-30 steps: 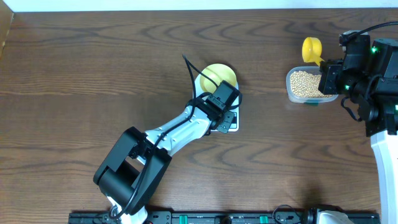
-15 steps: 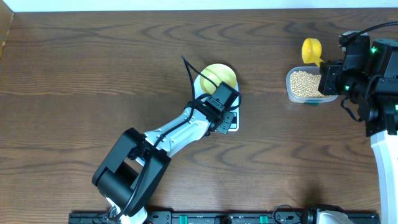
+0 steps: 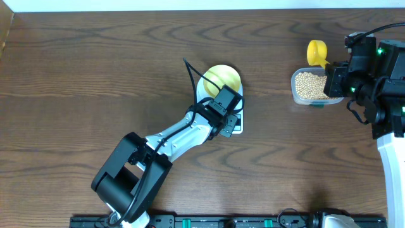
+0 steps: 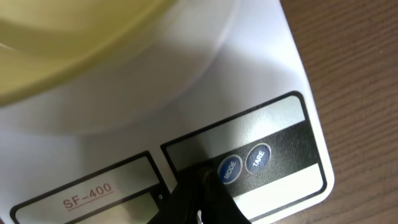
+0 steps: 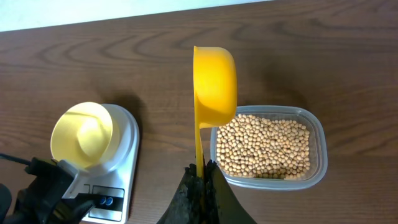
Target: Scoop item into bowl and weigh 50g on scale
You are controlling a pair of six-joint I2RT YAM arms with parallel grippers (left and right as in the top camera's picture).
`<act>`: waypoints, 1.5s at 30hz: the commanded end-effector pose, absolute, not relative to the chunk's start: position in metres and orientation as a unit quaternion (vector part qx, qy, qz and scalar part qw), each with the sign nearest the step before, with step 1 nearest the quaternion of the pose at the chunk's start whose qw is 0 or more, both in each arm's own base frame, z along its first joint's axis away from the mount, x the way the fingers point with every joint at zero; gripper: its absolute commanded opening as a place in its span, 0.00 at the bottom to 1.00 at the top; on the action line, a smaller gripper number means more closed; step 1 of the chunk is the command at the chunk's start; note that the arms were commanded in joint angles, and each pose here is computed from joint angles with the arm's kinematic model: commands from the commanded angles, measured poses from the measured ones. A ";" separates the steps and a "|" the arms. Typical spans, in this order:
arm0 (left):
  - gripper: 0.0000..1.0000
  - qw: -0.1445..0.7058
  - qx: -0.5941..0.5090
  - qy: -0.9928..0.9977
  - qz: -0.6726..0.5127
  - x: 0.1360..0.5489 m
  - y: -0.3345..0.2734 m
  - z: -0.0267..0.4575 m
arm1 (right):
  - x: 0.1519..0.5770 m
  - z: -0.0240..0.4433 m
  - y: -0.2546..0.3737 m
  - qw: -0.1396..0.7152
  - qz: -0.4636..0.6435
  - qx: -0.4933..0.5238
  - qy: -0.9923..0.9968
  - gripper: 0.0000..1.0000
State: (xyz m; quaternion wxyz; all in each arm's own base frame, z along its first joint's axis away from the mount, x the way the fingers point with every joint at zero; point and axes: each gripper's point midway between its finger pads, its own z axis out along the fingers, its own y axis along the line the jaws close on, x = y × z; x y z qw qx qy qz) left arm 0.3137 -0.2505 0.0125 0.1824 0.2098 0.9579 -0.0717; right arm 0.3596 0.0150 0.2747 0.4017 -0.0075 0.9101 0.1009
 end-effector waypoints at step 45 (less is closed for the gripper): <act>0.07 0.464 -0.191 0.864 -0.043 0.367 -0.055 0.231 | 0.395 0.271 0.001 0.426 0.072 -0.023 0.901 0.01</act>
